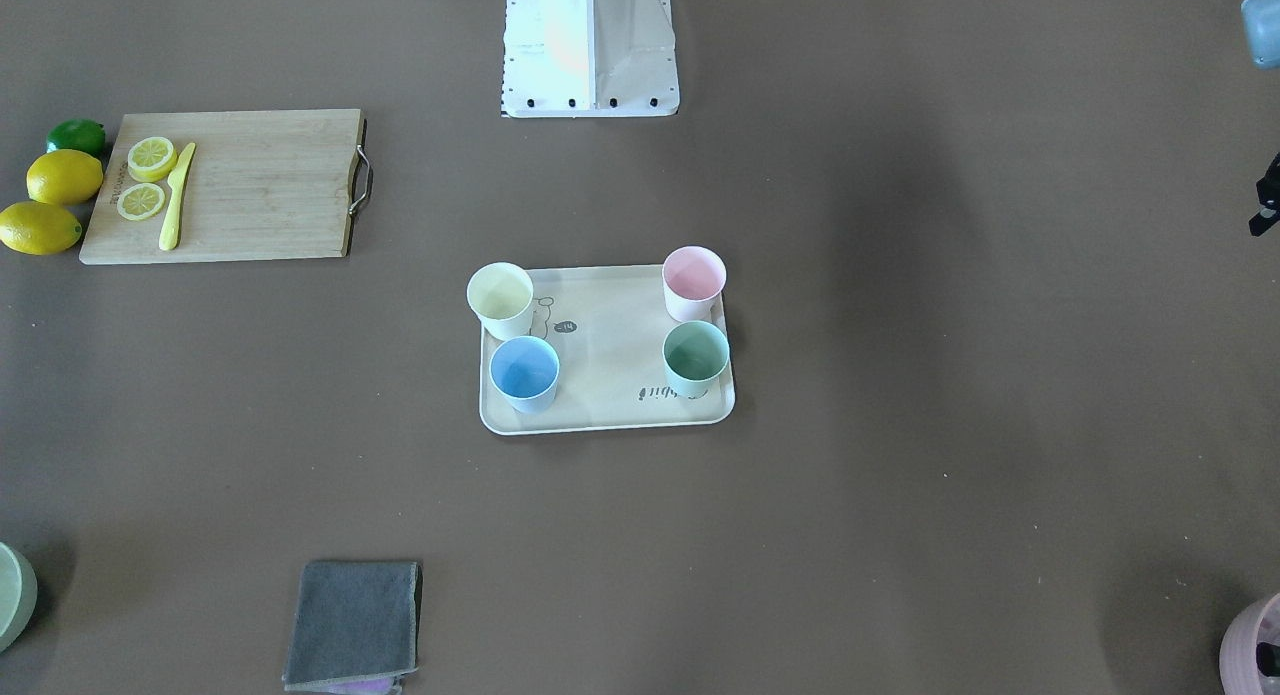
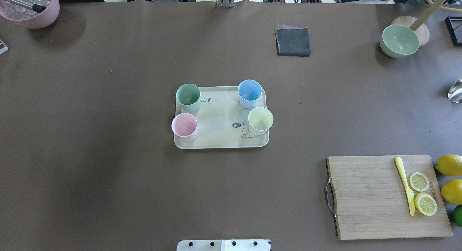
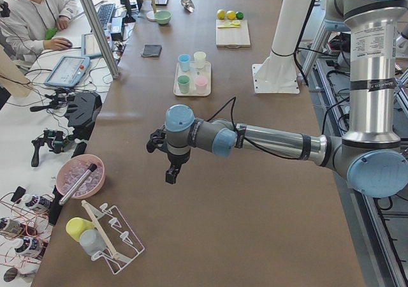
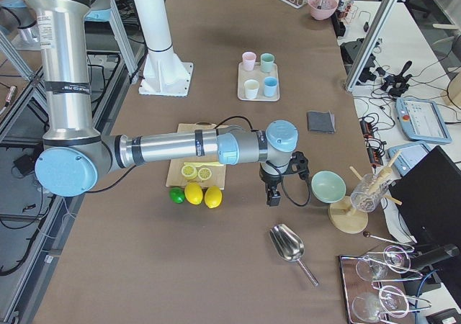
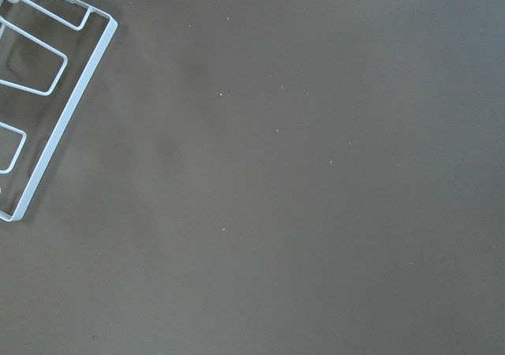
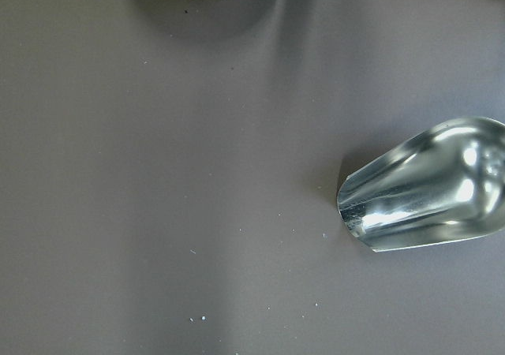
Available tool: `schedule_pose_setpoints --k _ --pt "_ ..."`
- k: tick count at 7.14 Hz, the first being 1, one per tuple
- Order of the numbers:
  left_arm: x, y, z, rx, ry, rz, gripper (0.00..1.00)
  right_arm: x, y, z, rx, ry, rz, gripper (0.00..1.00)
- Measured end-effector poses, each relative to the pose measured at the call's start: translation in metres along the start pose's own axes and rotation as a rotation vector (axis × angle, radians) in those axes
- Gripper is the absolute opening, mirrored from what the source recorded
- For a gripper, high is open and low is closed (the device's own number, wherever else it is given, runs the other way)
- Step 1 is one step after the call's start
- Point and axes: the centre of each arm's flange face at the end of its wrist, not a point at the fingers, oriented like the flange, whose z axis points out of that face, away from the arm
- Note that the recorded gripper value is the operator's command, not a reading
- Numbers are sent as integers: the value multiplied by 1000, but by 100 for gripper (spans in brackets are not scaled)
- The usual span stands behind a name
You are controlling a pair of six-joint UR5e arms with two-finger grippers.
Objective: Place all cups on tray
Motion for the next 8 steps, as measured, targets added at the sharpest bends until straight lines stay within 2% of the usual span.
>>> schedule_pose_setpoints --k 8 --pt "3 -2 -4 10 1 7 98 6 5 6 -9 5 13 100"
